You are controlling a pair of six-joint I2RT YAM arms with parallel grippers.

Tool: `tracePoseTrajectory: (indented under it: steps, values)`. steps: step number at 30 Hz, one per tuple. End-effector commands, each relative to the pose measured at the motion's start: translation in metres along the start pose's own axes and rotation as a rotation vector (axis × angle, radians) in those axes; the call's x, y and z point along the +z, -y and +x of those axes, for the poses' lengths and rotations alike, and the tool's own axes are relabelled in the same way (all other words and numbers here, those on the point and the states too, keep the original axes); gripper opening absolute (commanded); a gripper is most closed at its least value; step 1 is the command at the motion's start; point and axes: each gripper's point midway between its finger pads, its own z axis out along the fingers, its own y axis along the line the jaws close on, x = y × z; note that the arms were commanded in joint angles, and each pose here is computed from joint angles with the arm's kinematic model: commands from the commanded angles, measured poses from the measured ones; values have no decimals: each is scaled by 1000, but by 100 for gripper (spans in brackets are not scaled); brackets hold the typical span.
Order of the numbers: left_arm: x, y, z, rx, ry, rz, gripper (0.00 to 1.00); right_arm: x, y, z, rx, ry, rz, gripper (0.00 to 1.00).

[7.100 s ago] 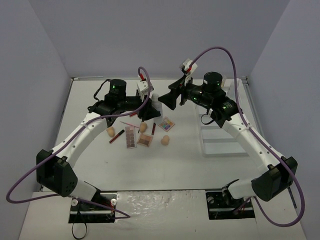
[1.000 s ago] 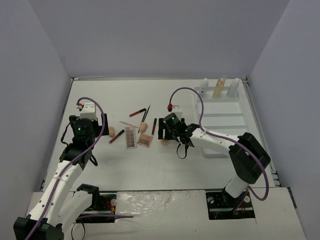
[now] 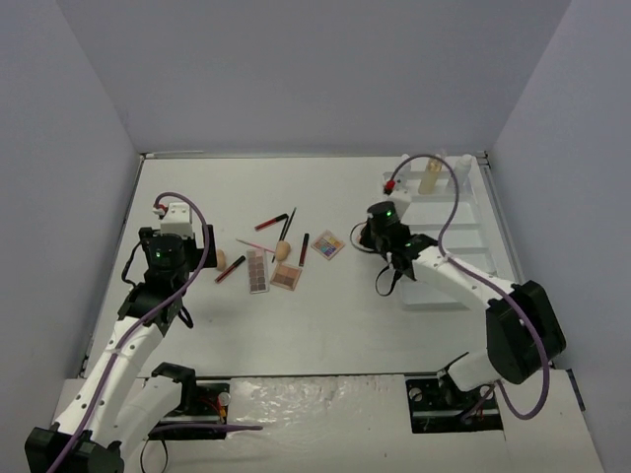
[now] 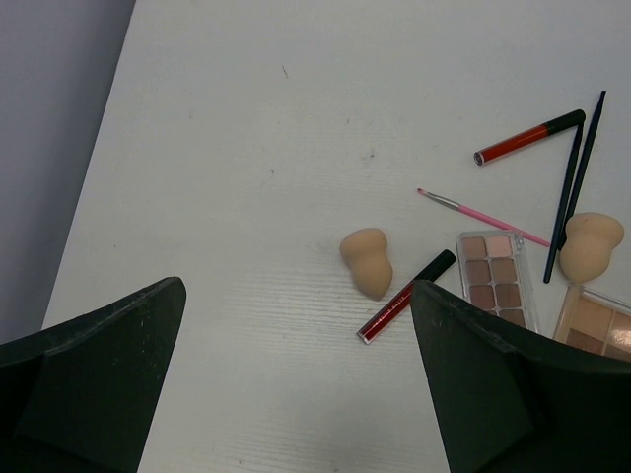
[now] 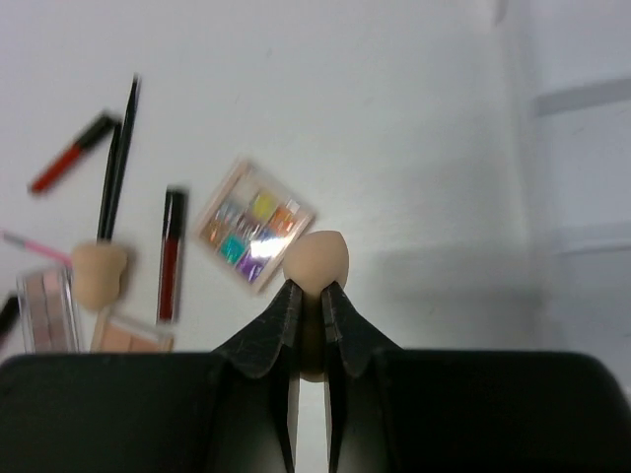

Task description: Organize the makeup

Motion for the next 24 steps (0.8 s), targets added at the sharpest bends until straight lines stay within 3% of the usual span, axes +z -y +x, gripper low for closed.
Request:
tracePoseTrajectory:
  steps: [1, 7, 13, 18, 20, 24]
  values:
    - [-5, 2, -32, -34, 105, 11, 97, 6, 79, -96, 159, 198, 179, 0]
    - [-8, 2, -34, -31, 115, 12, 97, 28, 147, -146, 325, 293, 266, 0]
    - [-10, 1, -36, -30, 123, 11, 97, 56, 219, -172, 418, 345, 364, 0]
    - [-11, 2, -36, -29, 125, 13, 97, 84, 248, -174, 438, 325, 404, 0]
    - [-10, 2, -35, -27, 123, 14, 97, 94, 260, -176, 442, 322, 423, 3]
    - [-11, 1, -36, -25, 126, 11, 97, 104, 271, -178, 449, 309, 432, 19]
